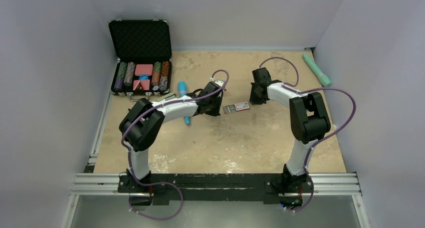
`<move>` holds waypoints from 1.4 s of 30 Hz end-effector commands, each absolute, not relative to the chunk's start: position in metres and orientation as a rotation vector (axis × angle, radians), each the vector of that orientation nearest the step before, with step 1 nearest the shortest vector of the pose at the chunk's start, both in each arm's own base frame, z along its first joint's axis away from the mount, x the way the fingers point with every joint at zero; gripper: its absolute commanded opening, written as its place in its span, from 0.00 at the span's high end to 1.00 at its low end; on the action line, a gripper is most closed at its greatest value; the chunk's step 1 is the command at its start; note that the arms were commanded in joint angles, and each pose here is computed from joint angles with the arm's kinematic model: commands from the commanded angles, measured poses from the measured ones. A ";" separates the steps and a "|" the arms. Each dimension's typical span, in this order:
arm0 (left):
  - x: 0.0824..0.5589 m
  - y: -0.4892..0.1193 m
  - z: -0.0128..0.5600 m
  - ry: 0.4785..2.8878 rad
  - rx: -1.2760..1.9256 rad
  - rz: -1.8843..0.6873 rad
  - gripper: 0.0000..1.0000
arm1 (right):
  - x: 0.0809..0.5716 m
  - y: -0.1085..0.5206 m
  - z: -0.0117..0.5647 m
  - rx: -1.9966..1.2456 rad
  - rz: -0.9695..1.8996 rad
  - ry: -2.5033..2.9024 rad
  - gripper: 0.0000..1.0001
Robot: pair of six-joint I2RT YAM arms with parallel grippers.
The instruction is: Unload the staples from the stapler
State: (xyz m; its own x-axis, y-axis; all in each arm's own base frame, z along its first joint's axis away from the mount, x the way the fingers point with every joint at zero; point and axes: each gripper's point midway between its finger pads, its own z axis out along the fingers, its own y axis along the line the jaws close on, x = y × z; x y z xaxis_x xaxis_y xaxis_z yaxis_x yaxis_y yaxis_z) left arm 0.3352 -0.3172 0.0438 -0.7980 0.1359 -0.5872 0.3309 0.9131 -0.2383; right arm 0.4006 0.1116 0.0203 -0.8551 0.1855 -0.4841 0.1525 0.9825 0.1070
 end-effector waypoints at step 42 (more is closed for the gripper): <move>0.360 -0.352 0.041 2.482 0.361 -0.530 1.00 | 0.389 0.161 0.018 0.045 0.234 2.623 1.00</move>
State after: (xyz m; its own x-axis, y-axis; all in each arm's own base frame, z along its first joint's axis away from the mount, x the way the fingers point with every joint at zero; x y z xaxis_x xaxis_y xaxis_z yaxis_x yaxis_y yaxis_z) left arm 0.3501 -0.3410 0.0294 -0.8181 0.1456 -0.5563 0.3395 0.9031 -0.2630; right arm 0.3940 0.1502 0.0203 -0.8665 0.1034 -0.4883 0.0303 0.9874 0.1553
